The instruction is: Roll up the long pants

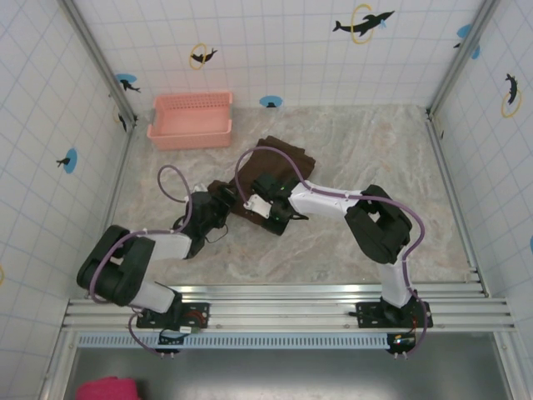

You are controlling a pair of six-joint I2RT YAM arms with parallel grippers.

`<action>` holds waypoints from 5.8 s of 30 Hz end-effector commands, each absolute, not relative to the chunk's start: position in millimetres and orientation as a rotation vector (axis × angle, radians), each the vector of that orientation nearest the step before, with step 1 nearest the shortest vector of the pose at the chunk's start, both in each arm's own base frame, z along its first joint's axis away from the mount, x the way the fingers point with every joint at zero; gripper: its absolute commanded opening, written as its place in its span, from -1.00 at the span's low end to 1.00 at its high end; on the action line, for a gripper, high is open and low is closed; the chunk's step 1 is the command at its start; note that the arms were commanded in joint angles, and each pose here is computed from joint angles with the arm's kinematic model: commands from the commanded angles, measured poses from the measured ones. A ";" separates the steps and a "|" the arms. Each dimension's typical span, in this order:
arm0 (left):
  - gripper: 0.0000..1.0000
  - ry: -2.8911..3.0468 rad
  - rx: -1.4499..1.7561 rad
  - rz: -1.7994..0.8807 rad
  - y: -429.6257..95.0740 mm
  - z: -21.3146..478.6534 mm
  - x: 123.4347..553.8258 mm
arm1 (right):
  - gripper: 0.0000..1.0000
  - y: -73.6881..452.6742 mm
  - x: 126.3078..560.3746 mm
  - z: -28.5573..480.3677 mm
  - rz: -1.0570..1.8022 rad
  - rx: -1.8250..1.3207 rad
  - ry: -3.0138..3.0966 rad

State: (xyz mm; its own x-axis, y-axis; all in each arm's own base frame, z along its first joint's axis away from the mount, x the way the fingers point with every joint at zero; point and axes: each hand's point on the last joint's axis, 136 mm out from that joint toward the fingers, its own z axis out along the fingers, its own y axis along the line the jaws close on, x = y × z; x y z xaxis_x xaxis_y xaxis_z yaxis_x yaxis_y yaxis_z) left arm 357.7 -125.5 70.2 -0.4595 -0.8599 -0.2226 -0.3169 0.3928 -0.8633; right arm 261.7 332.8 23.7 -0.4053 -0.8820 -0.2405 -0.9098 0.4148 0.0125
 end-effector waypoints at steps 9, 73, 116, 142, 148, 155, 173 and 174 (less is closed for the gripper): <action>0.74 1.973 -1.039 -1.117 -140.4 33.0 369.9 | -1.00 299.0 204.6 -22.2 0.246 -1.735 2.713; 0.95 2.809 -0.672 -0.331 -163.8 75.3 337.2 | -1.00 304.5 213.0 -26.6 -0.489 -1.441 2.389; 0.40 2.293 -0.898 -0.829 -163.3 43.7 384.8 | -1.00 283.3 154.6 -49.5 0.373 -1.676 2.849; -1.00 3.177 -0.775 0.427 -136.0 17.3 299.6 | 1.00 354.9 226.4 117.6 -0.136 -1.287 2.261; -1.00 3.173 -1.042 0.410 -147.7 10.0 287.1 | 1.00 381.1 218.0 97.9 -0.285 -1.283 2.204; -1.00 3.150 -1.242 0.585 -146.7 14.0 269.9 | 1.00 354.5 242.5 63.3 -0.711 -1.205 2.153; -1.00 3.174 -1.227 0.744 -132.9 12.9 253.8 | 0.96 323.0 256.7 44.6 -1.028 -1.199 2.024; -1.00 3.176 -1.222 0.746 -132.9 13.4 254.4 | 0.92 322.2 255.8 41.3 -1.030 -1.206 2.029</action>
